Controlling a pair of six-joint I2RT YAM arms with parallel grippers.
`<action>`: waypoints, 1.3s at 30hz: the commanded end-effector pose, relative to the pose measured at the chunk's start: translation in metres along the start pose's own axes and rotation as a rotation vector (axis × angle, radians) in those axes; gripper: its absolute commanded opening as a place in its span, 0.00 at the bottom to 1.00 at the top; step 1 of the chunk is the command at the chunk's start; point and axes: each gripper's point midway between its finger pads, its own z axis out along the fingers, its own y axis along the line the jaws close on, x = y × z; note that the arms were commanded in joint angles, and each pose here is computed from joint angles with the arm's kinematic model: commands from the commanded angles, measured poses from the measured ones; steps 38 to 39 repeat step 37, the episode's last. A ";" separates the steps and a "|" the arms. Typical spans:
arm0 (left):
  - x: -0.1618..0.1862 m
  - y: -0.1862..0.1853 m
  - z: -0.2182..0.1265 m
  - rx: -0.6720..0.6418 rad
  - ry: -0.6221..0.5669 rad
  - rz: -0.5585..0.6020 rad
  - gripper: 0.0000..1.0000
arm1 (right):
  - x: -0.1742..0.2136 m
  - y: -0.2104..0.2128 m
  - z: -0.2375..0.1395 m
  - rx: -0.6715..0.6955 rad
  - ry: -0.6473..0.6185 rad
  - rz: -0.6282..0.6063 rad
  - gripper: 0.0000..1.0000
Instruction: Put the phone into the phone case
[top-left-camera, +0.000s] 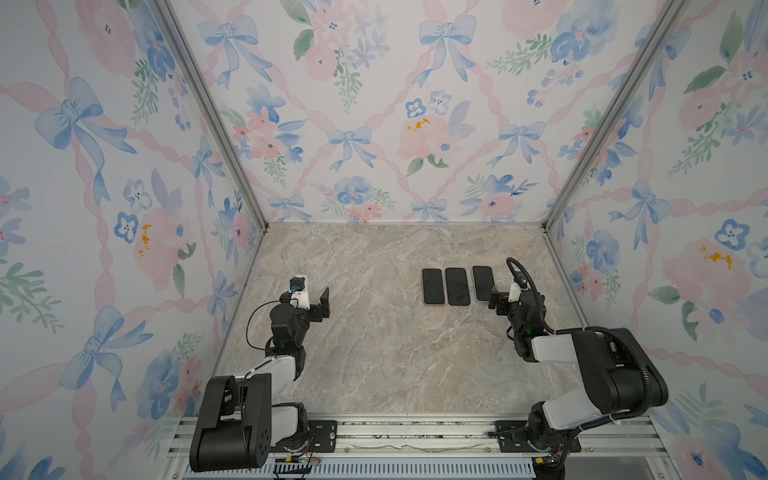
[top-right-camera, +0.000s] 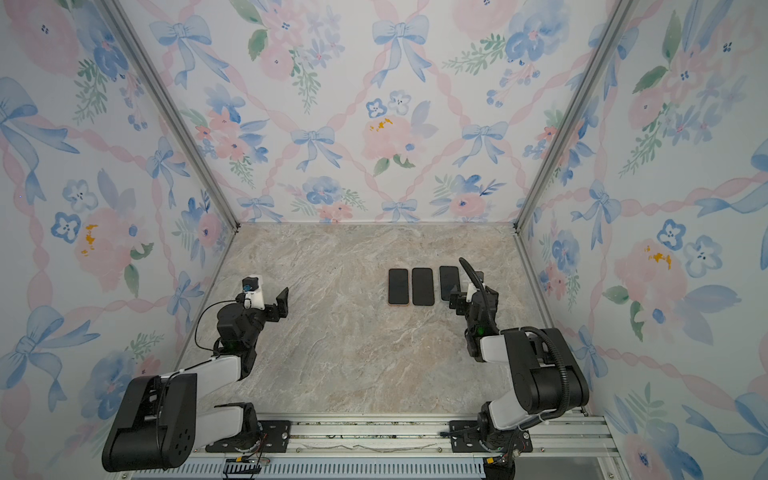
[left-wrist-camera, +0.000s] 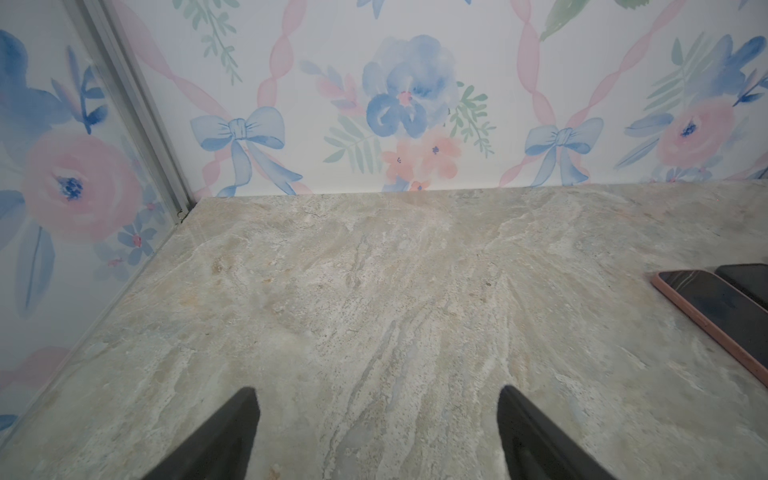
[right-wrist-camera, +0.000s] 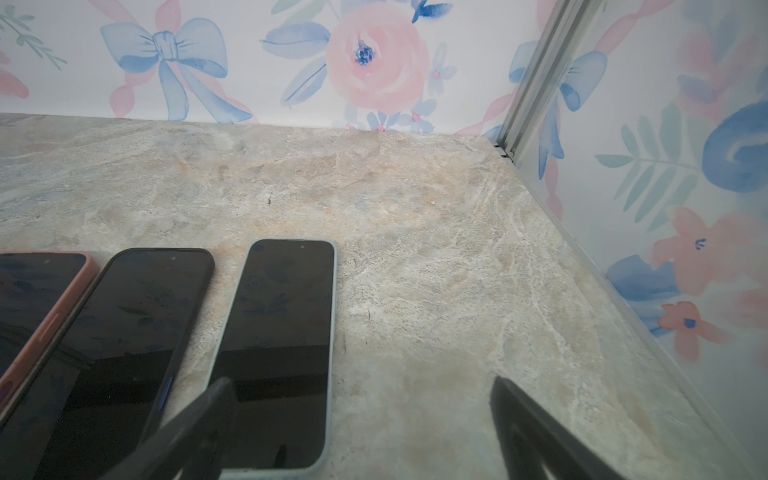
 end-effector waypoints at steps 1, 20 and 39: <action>0.001 0.005 0.007 -0.002 -0.009 -0.012 0.90 | -0.003 0.000 0.004 -0.014 0.004 0.022 0.97; 0.026 0.000 0.027 -0.008 -0.010 0.003 0.98 | -0.002 0.000 0.004 -0.018 0.009 0.024 0.97; 0.027 0.004 0.028 -0.047 0.000 0.000 0.98 | -0.002 0.001 0.007 -0.046 0.020 0.032 0.97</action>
